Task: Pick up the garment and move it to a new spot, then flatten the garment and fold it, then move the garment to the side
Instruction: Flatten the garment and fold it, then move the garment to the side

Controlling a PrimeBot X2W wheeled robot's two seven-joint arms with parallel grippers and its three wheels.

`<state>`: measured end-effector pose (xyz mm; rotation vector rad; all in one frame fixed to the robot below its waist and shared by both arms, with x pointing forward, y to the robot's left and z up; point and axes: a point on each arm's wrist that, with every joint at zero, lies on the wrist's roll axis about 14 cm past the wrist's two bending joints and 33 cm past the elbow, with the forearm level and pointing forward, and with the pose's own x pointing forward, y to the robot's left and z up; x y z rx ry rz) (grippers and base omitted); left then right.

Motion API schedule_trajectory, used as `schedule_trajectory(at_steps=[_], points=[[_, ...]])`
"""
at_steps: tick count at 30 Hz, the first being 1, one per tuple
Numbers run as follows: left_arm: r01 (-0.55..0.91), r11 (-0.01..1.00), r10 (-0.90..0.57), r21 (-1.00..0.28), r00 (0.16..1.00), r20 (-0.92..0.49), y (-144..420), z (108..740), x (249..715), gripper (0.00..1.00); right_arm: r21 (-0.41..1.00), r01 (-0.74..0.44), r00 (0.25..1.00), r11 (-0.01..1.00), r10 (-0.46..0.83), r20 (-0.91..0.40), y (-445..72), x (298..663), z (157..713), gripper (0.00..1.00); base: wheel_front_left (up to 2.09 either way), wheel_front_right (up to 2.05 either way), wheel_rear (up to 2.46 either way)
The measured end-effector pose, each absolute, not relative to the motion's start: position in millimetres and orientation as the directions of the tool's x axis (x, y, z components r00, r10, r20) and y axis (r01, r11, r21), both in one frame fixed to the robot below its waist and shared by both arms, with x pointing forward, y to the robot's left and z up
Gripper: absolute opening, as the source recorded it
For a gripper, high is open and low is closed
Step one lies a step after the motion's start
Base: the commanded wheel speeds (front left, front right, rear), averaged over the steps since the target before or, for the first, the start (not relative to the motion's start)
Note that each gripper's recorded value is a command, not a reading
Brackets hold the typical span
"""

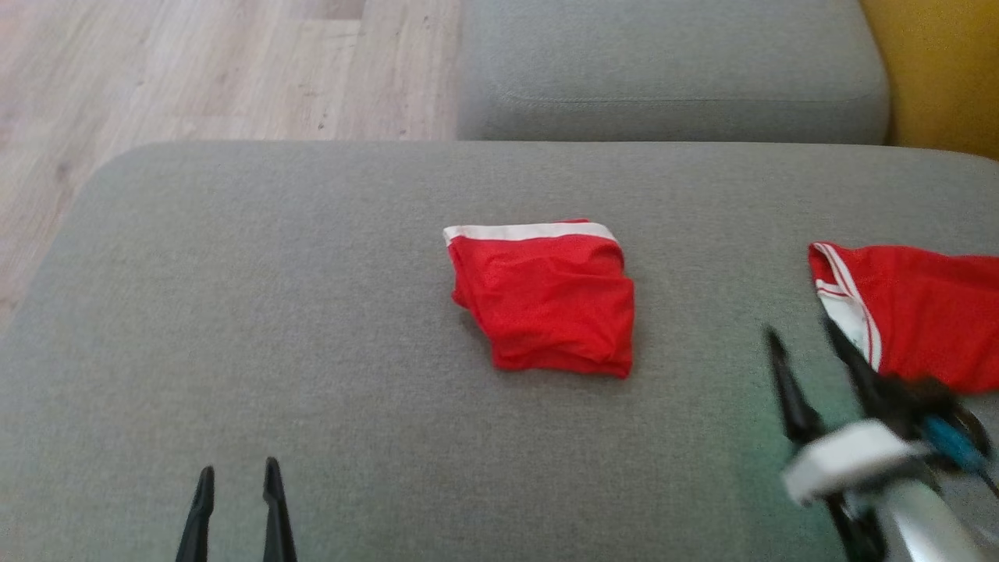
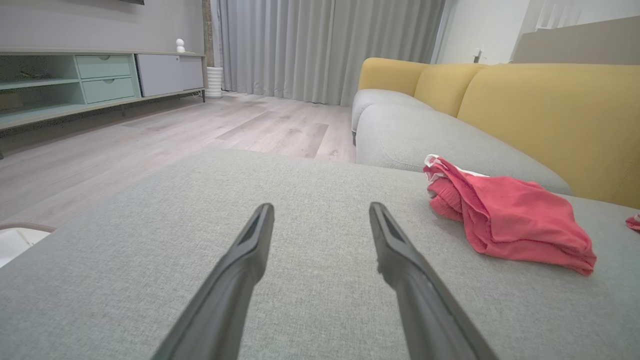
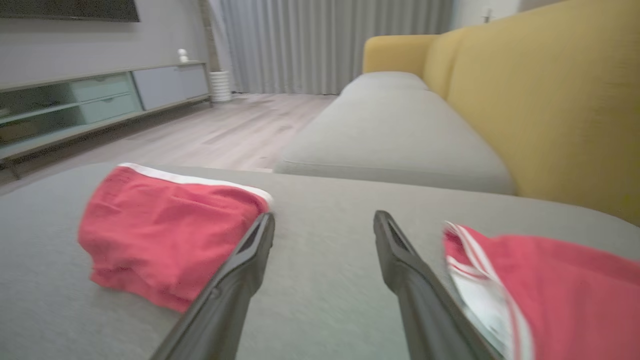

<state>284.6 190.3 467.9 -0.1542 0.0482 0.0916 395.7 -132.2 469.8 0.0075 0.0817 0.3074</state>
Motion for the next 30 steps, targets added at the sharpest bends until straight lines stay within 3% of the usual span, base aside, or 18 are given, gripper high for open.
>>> schedule_trajectory(at_steps=[5,9,14,20,22,26,30], points=[[-0.087,0.986,0.080,-0.143,0.995,-0.053,193.4,467.7,282.3,1.00,0.035,-0.129,0.981,0.991,0.132,-0.142,-182.8,357.6,442.1,1.00,0.00,0.00,0.00],[-0.094,0.986,0.087,-0.139,0.995,-0.056,197.0,467.0,283.5,1.00,0.061,-0.105,0.979,0.993,0.114,-0.170,-178.5,342.3,430.8,1.00,0.00,0.00,0.00],[-0.091,0.986,0.083,-0.139,0.994,-0.064,195.6,464.9,284.4,1.00,0.120,-0.104,0.979,0.987,0.122,-0.161,-168.0,350.6,439.3,1.00,0.00,0.00,0.00],[-0.065,0.986,0.050,-0.151,0.994,-0.098,183.3,456.7,293.3,1.00,0.436,-0.126,0.902,0.891,0.286,-0.323,-113.3,401.1,442.1,1.00,0.00,0.00,0.00],[-0.060,0.987,0.045,-0.152,0.994,-0.097,181.3,457.0,296.7,1.00,0.462,-0.127,0.885,0.878,0.310,-0.346,-107.5,411.9,443.0,1.00,0.00,0.00,0.00],[-0.054,0.986,0.040,-0.157,0.995,-0.091,177.6,458.7,305.6,1.00,0.588,-0.094,0.799,0.803,0.413,-0.437,-82.6,444.7,436.0,1.00,0.00,0.00,0.00],[-0.083,0.983,0.065,-0.164,0.991,-0.115,181.3,452.6,300.5,1.00,0.679,-0.026,0.696,0.734,0.501,-0.515,-51.2,455.1,413.2,1.00,0.00,0.00,0.00]])
